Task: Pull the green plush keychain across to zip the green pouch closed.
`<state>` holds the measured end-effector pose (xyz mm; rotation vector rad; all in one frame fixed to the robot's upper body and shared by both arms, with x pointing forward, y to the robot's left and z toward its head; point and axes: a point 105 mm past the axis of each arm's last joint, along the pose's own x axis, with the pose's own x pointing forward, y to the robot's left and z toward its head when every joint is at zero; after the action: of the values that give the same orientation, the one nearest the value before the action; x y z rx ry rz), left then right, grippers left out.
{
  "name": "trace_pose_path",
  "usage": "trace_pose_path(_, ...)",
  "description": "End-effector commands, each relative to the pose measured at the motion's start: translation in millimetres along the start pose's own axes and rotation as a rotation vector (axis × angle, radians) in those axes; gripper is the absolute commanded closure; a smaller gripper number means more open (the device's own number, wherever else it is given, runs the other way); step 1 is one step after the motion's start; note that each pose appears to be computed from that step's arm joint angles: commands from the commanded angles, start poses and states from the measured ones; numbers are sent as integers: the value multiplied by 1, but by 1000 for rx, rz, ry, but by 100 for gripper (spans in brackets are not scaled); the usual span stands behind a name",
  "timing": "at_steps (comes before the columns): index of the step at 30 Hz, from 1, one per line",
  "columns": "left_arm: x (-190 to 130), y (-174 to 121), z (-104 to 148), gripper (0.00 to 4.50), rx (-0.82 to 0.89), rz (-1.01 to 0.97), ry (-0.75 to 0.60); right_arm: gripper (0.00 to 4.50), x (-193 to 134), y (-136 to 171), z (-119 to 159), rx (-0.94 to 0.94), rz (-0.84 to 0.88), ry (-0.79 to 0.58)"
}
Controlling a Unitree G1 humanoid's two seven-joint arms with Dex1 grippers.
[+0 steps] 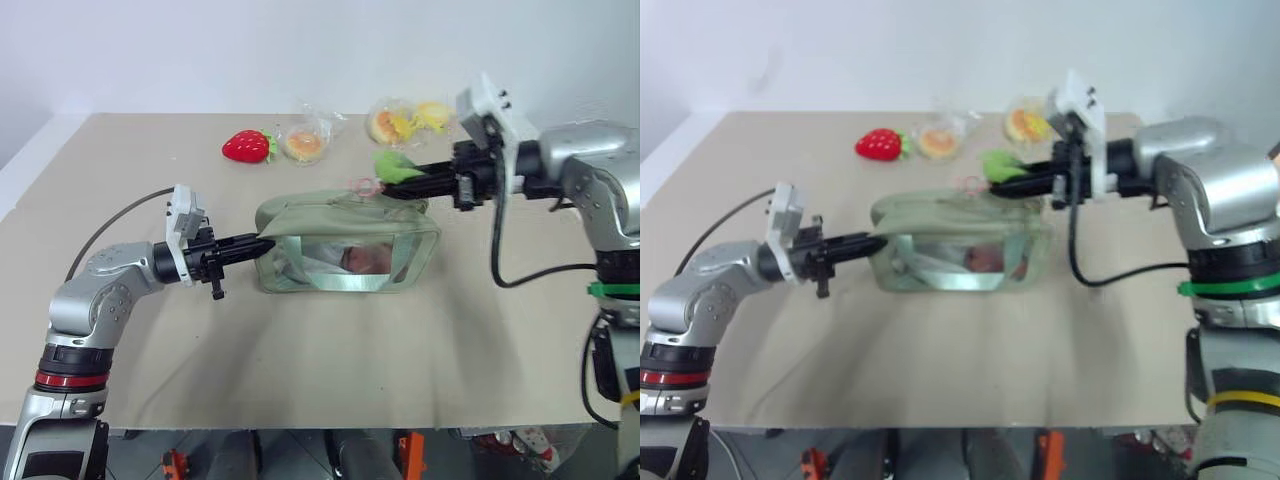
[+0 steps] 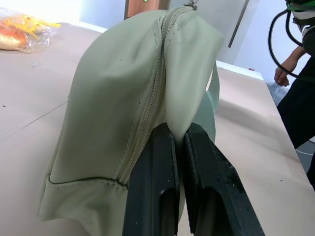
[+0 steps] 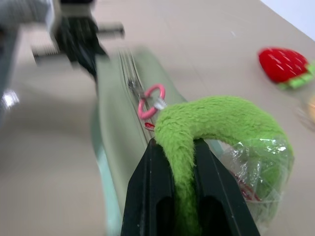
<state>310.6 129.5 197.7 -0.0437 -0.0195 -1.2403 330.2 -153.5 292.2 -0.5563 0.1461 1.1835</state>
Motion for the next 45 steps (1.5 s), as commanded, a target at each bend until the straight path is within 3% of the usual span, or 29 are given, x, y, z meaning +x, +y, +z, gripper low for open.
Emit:
trace_pose_path(1,-4,2,-4,450,-10,19,15,444,-37,-16,-6,-175,-128,118)
trace_pose_path(10,-2,2,-5,450,-18,8,15,444,-103,-63,-27,-364,-447,386)
trace_pose_path(15,-1,2,-5,450,-19,5,13,444,-107,-61,-58,-451,-436,529)
trace_pose_path(18,-2,2,-6,450,-22,7,11,444,-85,-48,-94,-524,-353,620)
trace_pose_path(23,-3,1,-6,450,-24,9,11,444,-38,-10,-137,-558,-174,613)
trace_pose_path(29,-4,0,-5,450,-27,13,6,444,8,10,-171,-624,-114,607)
trace_pose_path(38,-4,-1,-4,450,-40,25,0,444,33,47,-178,-649,66,536)
trace_pose_path(45,-6,12,-4,450,-78,118,-18,444,7,15,-153,-497,-75,513)
